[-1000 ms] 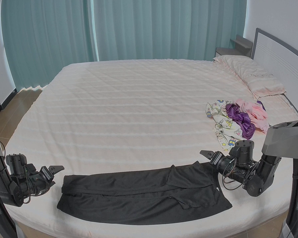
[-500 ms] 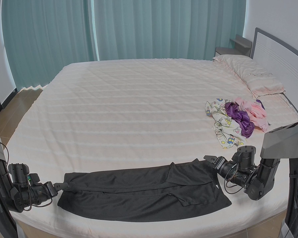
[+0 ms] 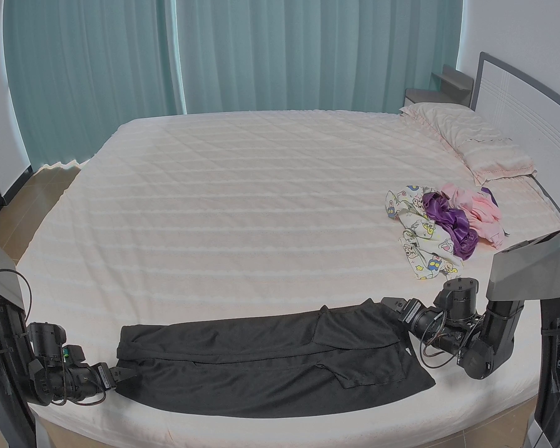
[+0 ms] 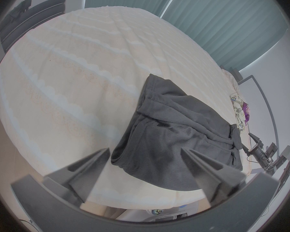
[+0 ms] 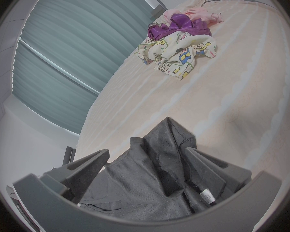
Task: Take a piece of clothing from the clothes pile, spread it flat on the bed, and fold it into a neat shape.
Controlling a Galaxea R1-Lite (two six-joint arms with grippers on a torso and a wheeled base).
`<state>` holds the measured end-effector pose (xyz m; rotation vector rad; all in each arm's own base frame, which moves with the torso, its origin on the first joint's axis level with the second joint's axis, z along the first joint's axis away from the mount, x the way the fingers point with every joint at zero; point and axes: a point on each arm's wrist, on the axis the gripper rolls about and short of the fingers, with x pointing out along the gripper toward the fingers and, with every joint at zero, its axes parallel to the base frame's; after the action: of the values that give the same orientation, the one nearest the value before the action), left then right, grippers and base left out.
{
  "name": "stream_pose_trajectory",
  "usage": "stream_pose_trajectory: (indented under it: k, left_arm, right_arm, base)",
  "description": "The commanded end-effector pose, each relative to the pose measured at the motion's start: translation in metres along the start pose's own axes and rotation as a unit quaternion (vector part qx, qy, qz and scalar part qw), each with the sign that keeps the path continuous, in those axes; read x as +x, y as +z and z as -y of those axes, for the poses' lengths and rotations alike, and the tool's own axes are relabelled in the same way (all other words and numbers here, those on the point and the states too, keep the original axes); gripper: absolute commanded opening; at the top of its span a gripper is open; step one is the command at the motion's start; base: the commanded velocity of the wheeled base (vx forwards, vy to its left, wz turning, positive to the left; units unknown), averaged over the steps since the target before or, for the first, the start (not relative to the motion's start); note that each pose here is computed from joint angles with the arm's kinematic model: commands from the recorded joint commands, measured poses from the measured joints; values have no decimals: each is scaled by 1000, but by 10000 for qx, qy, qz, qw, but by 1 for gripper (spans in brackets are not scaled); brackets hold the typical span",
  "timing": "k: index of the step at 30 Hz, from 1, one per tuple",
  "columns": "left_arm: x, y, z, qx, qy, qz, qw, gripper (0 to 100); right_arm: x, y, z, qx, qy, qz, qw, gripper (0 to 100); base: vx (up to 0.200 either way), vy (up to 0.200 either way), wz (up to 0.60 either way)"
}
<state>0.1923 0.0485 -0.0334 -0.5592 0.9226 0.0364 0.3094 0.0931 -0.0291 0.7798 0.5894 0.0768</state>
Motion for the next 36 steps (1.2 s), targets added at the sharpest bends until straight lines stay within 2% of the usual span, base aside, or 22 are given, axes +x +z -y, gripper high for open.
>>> stream_pose_trajectory:
  k: [1, 8, 13, 22, 28, 29, 32, 35, 36]
  left_arm:
    - [1, -6, -1, -35, 80, -146, 9999, 0]
    - [0, -7, -5, -6, 670, -87, 9977, 0]
    - [-2, -12, -6, 98, 845, -352, 9958, 0]
    - [-8, -13, -5, 176, 983, -397, 9942, 0]
    - [-8, -17, -9, 370, 1206, -638, 9900, 0]
    - [-8, -17, -9, 370, 1206, -638, 9900, 100]
    - [-8, -17, -9, 413, 1197, -628, 9900, 100]
    - [-12, -9, -7, 428, 1131, -304, 9922, 100]
    - [-16, -3, -6, 434, 1095, -42, 9930, 100]
  right_arm:
    - [0, -1, 0, -6, -1, -18, 10000, 100]
    - [0, 0, 1, 1, -10, -7, 10000, 100]
    - [0, 0, 1, 9, -18, 3, 10000, 100]
    - [1, -1, 1, 2, -21, -17, 10000, 100]
    - [1, -1, 2, 5, -26, -12, 10000, 100]
    - [1, -1, 2, 5, -26, -12, 10000, 100]
    - [1, -1, 2, 5, -26, -12, 10000, 100]
    - [1, -1, 2, 5, -31, -6, 10000, 100]
    - [1, 0, 2, 9, -35, -1, 10000, 100]
  base:
    - [0, 0, 0]
    - [0, 0, 0]
    - [0, 0, 0]
    - [0, 0, 0]
    - [0, 0, 0]
    - [0, 0, 0]
    - [0, 0, 0]
    - [0, 0, 0]
    - [0, 0, 0]
